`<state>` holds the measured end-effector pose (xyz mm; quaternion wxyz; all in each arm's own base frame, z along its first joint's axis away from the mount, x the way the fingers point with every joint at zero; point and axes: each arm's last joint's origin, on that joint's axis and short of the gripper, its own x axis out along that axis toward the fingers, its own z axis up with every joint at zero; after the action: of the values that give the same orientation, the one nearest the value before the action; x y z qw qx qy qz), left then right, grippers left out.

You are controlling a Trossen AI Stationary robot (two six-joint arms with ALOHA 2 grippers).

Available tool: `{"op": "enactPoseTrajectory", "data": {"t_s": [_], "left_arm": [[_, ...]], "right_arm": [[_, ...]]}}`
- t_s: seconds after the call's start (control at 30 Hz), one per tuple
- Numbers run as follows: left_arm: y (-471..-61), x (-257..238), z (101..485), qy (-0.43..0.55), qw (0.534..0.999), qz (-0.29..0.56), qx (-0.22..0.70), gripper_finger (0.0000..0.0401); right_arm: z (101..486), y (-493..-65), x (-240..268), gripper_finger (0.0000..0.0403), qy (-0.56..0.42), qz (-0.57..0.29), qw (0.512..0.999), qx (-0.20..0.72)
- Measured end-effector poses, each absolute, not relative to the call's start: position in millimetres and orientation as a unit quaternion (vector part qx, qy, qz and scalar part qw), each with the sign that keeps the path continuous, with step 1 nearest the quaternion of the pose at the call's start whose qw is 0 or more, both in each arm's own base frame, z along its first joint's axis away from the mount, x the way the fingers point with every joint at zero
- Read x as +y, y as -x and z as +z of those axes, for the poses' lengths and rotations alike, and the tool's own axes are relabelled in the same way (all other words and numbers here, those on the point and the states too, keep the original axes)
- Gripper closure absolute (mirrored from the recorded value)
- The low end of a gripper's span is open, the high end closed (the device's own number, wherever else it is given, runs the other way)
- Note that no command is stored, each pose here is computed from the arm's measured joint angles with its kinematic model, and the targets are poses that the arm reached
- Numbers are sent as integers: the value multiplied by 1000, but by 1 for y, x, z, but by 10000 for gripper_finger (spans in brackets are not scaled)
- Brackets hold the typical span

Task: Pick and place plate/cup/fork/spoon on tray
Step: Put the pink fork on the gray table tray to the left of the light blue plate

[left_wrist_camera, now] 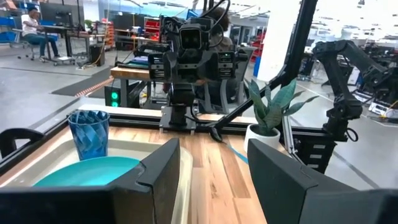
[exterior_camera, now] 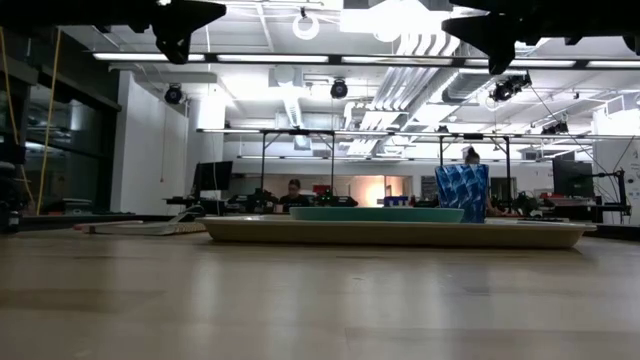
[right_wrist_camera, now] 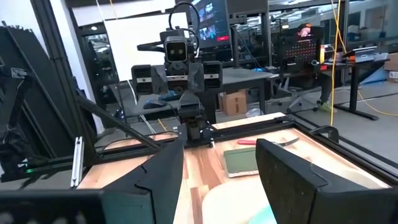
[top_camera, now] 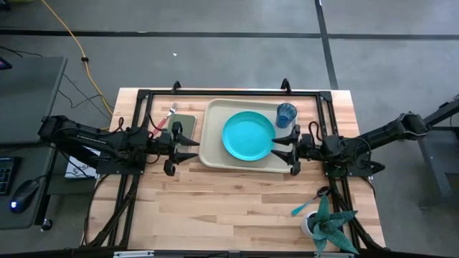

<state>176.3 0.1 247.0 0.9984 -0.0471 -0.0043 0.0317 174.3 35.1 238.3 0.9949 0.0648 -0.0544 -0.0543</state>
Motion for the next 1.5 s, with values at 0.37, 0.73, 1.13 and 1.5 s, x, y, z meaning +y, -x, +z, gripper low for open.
{"op": "enactPoseTrajectory", "data": {"t_s": [0.37, 0.73, 1.13, 1.5], "left_arm": [[-177, 1, 246, 47, 998, 40, -3, 233], [-177, 1, 246, 47, 998, 43, -3, 233], [-177, 1, 246, 47, 998, 43, -4, 233], [-177, 1, 247, 46, 998, 43, -4, 233]], "right_arm": [[238, -174, 35, 210, -65, -53, 995, -54], [238, -174, 35, 210, -64, -51, 995, -53], [238, -174, 35, 210, -64, -50, 995, -53], [239, -175, 35, 210, -64, -53, 995, -56]]}}
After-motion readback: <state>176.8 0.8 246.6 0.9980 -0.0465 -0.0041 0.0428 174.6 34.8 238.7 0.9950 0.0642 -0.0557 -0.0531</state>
